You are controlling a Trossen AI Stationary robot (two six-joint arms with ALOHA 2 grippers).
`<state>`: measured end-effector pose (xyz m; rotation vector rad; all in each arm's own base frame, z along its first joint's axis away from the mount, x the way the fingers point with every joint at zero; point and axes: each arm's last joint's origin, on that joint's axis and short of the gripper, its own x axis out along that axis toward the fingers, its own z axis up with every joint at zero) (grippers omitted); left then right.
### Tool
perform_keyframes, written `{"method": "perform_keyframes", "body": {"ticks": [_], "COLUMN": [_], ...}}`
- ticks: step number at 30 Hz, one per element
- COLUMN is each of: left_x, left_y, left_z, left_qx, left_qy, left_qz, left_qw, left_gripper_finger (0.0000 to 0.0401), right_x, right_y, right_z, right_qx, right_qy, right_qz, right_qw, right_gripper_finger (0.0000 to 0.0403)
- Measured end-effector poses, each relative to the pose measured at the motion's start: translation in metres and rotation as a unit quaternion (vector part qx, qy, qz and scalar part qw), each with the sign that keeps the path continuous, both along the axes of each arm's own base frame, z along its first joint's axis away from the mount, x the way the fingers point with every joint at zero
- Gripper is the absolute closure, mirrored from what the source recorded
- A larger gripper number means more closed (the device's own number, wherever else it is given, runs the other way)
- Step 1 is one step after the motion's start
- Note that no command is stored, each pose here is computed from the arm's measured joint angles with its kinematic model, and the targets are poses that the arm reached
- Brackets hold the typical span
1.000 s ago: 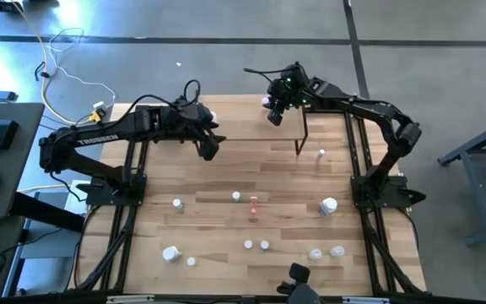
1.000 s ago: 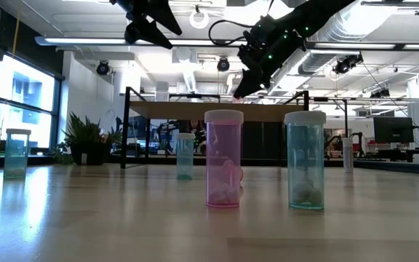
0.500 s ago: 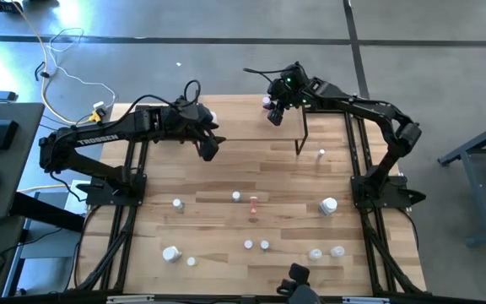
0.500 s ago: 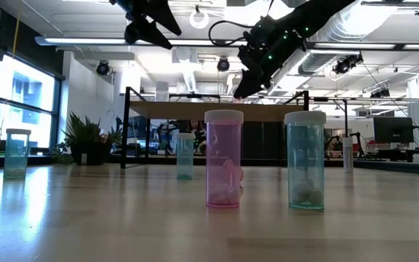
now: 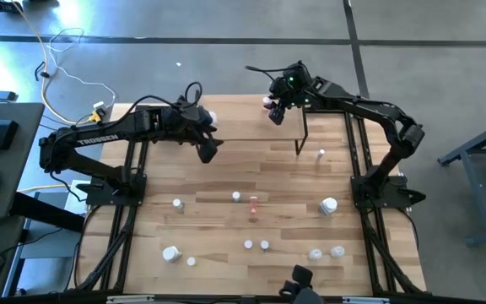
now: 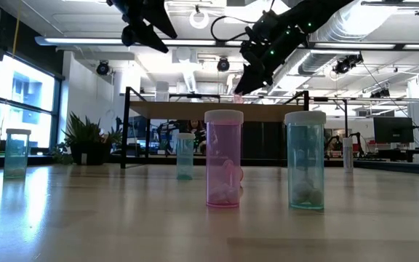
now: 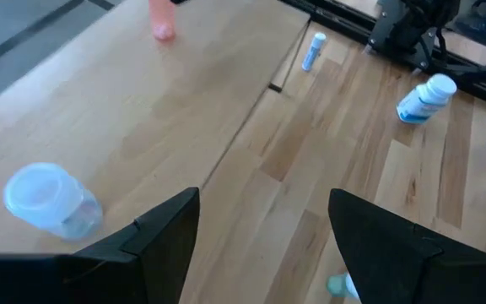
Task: Pick and place medicine bottles onto shelf by color
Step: Put the right pink pill bottle on the shelf, then put the left large white blue pill bottle on the shelf
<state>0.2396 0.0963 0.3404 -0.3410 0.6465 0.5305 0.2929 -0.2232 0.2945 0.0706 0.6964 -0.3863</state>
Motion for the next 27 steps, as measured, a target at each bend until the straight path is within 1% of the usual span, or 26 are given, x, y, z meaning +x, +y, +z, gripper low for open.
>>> {"method": "perform_keyframes", "body": {"ticks": [5, 14, 17, 21, 27], "left_x": [-0.002, -0.005, -0.004, -0.008, -0.023], "left_y": [-0.001, -0.007, -0.011, -0.021, -0.044], "left_z": [-0.002, -0.007, -0.007, -0.006, -0.003], "left_qx": [-0.006, -0.027, -0.029, -0.038, -0.076], "left_qy": [0.013, 0.040, 0.046, 0.055, 0.074], "left_qz": [0.001, 0.000, -0.007, -0.018, -0.020], "left_qw": [1.000, 0.999, 0.999, 0.998, 0.994], "left_gripper_finger": [0.0149, 0.0149, 0.0149, 0.0149, 0.0149], "right_x": [-0.003, -0.013, -0.016, -0.019, -0.022], "right_y": [0.003, 0.015, 0.017, 0.020, 0.022], "right_z": [0.007, 0.030, 0.033, 0.035, 0.037], "right_qx": [-0.006, -0.020, -0.014, -0.007, -0.006], "right_qy": [-0.007, -0.030, -0.033, -0.028, -0.026], "right_qz": [0.000, -0.004, -0.009, -0.013, -0.014], "right_qw": [1.000, 0.999, 0.999, 0.999, 1.000], "right_gripper_finger": [0.0229, 0.0229, 0.0229, 0.0229, 0.0229]}}
